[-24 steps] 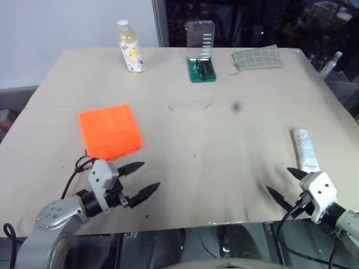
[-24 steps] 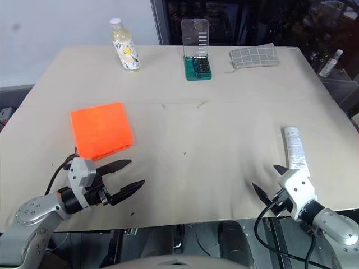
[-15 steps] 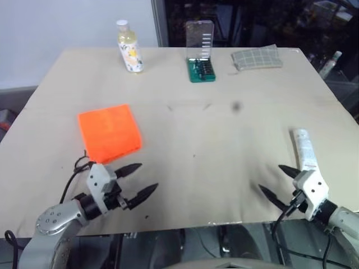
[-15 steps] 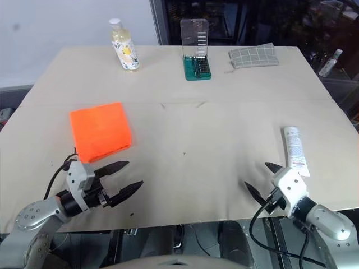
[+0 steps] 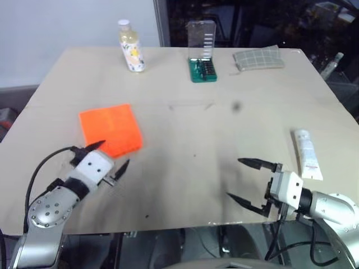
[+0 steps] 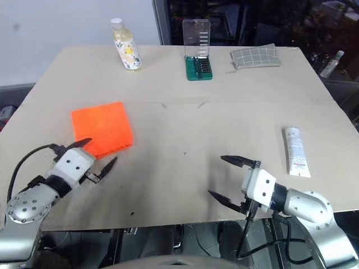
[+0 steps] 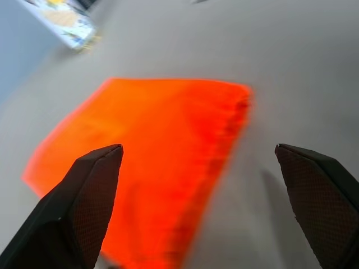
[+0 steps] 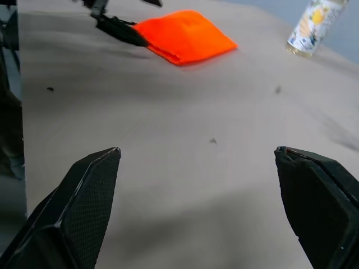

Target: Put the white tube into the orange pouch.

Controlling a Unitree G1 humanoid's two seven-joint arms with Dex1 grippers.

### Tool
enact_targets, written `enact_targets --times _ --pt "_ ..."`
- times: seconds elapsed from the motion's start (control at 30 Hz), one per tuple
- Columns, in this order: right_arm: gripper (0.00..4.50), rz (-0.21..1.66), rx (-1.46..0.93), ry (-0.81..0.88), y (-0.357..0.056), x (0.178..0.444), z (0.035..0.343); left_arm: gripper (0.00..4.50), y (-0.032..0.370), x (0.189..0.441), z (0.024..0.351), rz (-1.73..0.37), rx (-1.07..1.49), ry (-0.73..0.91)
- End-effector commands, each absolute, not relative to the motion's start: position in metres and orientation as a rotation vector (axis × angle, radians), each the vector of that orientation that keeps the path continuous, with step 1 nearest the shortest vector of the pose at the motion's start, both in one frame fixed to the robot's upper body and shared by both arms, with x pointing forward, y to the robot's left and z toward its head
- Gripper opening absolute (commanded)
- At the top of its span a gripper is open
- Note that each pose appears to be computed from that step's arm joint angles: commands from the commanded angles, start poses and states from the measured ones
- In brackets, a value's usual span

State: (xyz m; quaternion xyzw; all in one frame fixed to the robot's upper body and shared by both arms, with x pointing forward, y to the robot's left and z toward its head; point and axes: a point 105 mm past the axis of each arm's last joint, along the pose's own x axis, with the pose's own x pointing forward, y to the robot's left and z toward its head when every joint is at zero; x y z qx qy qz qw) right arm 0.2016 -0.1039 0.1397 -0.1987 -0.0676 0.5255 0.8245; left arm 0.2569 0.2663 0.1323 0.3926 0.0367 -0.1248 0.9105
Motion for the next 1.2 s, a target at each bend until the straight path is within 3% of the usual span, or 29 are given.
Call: enact_targets --times 0.03,1.2 --pt "4.45 1.126 -0.426 -0.179 -0.100 0.202 0.150 4.50 0.281 0.260 0.145 -0.177 0.935 0.043" --pt "4.45 1.074 -0.430 -0.160 -0.102 0.203 0.154 4.50 0.275 0.285 0.119 -0.173 1.039 0.144"
